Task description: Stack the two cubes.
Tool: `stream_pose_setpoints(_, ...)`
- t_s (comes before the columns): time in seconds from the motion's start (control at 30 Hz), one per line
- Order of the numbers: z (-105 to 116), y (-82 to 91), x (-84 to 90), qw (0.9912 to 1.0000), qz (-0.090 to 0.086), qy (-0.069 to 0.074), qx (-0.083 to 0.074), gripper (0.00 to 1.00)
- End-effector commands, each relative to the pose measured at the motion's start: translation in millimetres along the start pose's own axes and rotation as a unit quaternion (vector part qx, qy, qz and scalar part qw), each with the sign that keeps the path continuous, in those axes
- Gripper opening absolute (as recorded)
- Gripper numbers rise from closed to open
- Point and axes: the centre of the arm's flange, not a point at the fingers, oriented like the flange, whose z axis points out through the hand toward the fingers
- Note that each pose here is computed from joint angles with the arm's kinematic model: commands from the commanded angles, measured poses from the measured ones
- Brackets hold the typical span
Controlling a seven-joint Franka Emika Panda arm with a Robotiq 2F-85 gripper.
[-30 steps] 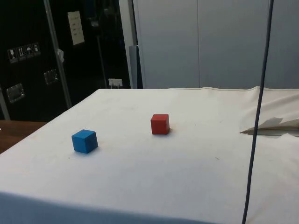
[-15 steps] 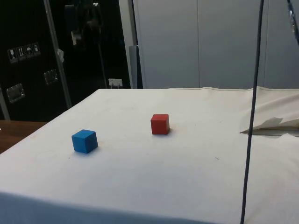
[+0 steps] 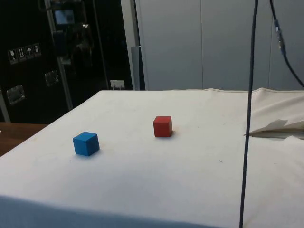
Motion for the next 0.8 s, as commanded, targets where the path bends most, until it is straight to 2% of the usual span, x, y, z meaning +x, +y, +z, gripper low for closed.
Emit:
stream_pose_setpoints(0.0, 7, -4.8, 3.4, 0.99999, 0.001, 0.001, -0.004, 1.00)
stream_pose_setpoints(0.03, 4, -2.1, 1.6, 1.00000, 0.000, 0.000, 0.000, 1.00)
stream_pose_setpoints(0.13, 22, -12.7, 6.1, 0.99999, 0.002, -0.001, -0.005, 1.00)
stream_pose_setpoints(0.3, 39, -19.5, 7.2, 0.99994, 0.010, -0.002, -0.005, 1.00)
stream_pose_setpoints(0.33, 40, -19.3, 6.8, 0.99994, 0.009, -0.007, -0.003, 1.00)
stream_pose_setpoints(0.37, 45, -21.7, 7.4, 0.99988, 0.014, -0.003, -0.005, 1.00)
stream_pose_setpoints(0.6, 63, -27.3, 8.6, 0.99948, 0.032, -0.003, -0.004, 1.00)
stream_pose_setpoints(0.63, 61, -26.2, 8.0, 0.99955, 0.029, -0.008, -0.002, 1.00)
stream_pose_setpoints(0.67, 69, -28.8, 8.7, 0.99931, 0.037, -0.003, -0.003, 1.00)
stream_pose_setpoints(0.77, 77, -30.5, 9.0, 0.99907, 0.043, -0.002, -0.003, 1.00)
